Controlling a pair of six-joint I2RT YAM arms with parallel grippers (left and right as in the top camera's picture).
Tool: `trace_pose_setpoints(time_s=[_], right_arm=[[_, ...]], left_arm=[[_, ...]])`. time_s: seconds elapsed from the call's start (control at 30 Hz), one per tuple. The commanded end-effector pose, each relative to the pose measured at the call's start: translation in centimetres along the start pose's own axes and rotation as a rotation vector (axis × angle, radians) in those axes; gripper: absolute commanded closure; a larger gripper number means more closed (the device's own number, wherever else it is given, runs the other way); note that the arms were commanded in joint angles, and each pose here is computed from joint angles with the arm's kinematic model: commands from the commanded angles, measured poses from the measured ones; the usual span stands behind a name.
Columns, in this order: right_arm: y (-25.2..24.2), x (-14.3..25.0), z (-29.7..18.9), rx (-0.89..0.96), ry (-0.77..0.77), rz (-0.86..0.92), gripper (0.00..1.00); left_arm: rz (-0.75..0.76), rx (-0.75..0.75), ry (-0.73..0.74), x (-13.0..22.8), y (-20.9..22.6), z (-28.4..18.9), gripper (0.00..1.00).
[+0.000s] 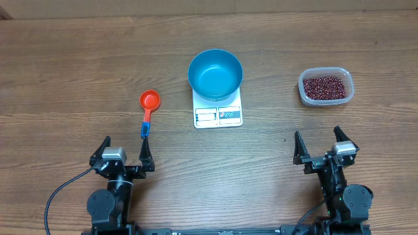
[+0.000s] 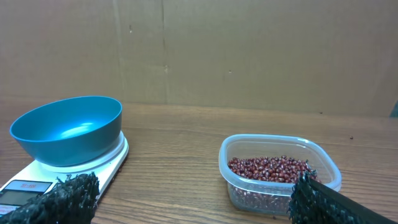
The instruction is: Scoop item into bowl and weigh 150g on scale
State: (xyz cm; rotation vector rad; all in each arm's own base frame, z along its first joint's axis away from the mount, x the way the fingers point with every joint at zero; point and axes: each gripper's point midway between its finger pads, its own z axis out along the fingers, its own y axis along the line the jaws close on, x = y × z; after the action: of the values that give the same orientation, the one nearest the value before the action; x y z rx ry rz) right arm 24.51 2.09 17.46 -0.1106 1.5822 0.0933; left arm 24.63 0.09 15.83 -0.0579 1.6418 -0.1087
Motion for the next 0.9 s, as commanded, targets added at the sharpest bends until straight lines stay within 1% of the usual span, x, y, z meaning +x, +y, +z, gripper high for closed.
trace_pose_setpoints(time_s=[0.0, 0.47, 0.63, 0.87], right_arm=[[0.1, 0.2, 0.0, -0.005, -0.001, 0.004, 0.0], [0.1, 0.2, 0.0, -0.005, -0.001, 0.004, 0.0], [0.1, 0.2, 0.0, -0.005, -0.001, 0.004, 0.0], [0.1, 0.2, 0.0, -0.005, -0.001, 0.004, 0.0]], left_arm=[[0.015, -0.013, -0.005, 0.0, 0.3, 0.0, 0.0], [0.015, -0.007, 0.005, -0.5, 0.1, -0.3, 0.0], [0.045, -0.009, 0.02, -1.8, -0.1, -1.0, 0.01], [0.073, -0.023, 0.021, -5.2, -0.4, -2.3, 0.0]])
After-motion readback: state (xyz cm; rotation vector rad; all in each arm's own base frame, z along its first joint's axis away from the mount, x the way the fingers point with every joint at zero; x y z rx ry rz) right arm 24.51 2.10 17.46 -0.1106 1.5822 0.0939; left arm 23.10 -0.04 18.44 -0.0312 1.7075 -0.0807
